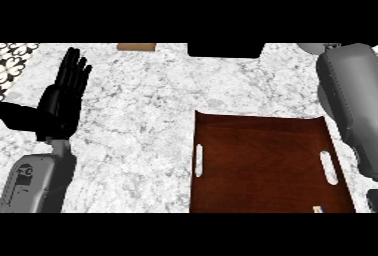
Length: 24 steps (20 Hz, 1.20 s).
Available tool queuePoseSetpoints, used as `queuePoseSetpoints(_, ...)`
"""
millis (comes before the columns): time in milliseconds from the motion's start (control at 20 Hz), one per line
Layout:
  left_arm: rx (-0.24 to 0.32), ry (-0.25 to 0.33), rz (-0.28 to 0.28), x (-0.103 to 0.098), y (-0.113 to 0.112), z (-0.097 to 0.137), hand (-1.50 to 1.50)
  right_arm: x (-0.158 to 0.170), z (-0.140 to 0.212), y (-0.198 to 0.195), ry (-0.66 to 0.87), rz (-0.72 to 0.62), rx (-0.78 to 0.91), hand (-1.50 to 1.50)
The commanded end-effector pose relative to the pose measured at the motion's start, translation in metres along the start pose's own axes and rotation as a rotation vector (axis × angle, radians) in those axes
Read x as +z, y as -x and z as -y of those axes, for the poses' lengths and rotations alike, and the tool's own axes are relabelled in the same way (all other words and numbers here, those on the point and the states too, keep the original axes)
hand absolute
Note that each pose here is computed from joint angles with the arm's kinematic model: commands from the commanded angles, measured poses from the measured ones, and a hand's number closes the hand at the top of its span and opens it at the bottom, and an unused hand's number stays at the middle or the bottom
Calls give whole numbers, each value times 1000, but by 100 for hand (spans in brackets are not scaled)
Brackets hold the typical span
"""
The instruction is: Pick the squash from the tray and place it in the pot
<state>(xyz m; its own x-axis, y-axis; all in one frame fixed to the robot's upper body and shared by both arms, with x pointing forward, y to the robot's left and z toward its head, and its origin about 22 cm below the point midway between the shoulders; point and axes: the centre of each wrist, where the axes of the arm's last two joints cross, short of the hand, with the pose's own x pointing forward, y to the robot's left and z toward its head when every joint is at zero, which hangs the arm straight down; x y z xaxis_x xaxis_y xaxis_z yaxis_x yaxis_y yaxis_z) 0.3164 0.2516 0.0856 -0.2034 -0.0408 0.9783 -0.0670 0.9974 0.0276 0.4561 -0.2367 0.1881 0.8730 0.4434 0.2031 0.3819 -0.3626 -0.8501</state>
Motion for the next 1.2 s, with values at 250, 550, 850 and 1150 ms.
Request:
queuePoseSetpoints(250,-7,-57,-33,8,9,-28,0,9,-44,46,-13,-264,-32,150)
queuePoseSetpoints(550,-2,-41,-7,27,9,-23,0,-17,-66,107,-7,-262,-56,150)
queuePoseSetpoints(850,-6,-38,-15,5,0,-20,0,-21,-86,145,-30,-266,-37,150)
queuePoseSetpoints(1150,-21,-27,-10,6,6,-6,0,-42,-113,177,-161,-309,5,150)
